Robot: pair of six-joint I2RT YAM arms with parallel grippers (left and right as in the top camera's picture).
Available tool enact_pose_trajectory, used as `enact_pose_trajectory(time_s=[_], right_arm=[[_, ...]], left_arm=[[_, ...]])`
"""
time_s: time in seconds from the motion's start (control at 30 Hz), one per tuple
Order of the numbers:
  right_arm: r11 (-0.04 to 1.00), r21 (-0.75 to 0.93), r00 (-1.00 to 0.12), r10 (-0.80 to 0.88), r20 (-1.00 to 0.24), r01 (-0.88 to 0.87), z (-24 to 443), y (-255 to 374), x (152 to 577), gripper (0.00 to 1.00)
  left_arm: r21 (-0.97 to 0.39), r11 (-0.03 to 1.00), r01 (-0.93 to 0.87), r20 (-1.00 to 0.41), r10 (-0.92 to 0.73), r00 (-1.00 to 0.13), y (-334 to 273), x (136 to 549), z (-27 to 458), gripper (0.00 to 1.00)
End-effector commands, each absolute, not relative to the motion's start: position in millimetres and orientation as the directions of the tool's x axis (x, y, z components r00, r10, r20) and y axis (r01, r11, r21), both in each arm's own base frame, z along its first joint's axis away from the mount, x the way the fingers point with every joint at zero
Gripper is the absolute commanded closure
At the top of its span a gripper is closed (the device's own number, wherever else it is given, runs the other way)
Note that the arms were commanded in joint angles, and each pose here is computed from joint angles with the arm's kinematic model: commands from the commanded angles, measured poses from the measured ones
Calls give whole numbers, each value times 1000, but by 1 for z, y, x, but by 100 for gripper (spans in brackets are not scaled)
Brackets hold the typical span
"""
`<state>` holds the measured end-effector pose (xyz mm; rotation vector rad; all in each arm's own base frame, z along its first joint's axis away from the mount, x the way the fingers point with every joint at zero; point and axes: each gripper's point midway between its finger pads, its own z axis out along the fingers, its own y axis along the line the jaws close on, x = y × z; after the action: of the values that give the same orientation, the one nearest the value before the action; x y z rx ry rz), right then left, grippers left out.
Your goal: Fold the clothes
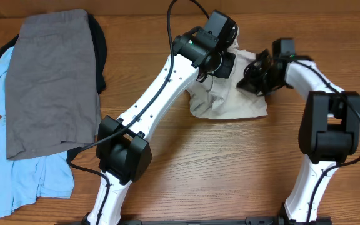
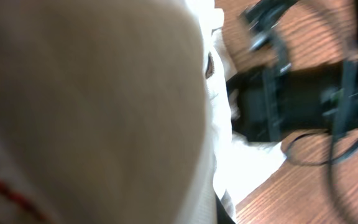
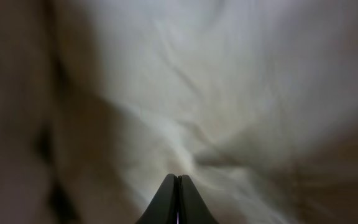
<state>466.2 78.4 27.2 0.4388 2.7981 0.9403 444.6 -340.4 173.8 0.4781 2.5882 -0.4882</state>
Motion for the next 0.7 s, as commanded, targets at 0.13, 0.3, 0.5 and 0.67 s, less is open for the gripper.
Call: enact_pose_trajectory(time_s=[0.13, 0.3, 0.5, 0.67], right_arm=[[711, 692, -848, 439, -296, 126, 181, 35, 506, 71], [714, 688, -792, 492, -361, 130, 217, 0, 504, 60], [797, 573, -833, 441, -335, 191, 189, -15, 483, 49], [870, 430, -868, 392, -305, 241, 162, -21, 466, 35]], left_arm=[[-259, 885, 388, -532, 204, -822, -340, 450, 193, 26], [-279, 872, 402, -543, 203, -815, -346, 450, 197, 0], [-287, 884, 370, -565, 155, -810, -327, 469, 204, 0], [-284, 909, 305, -518, 122, -846, -292, 477, 199, 0]])
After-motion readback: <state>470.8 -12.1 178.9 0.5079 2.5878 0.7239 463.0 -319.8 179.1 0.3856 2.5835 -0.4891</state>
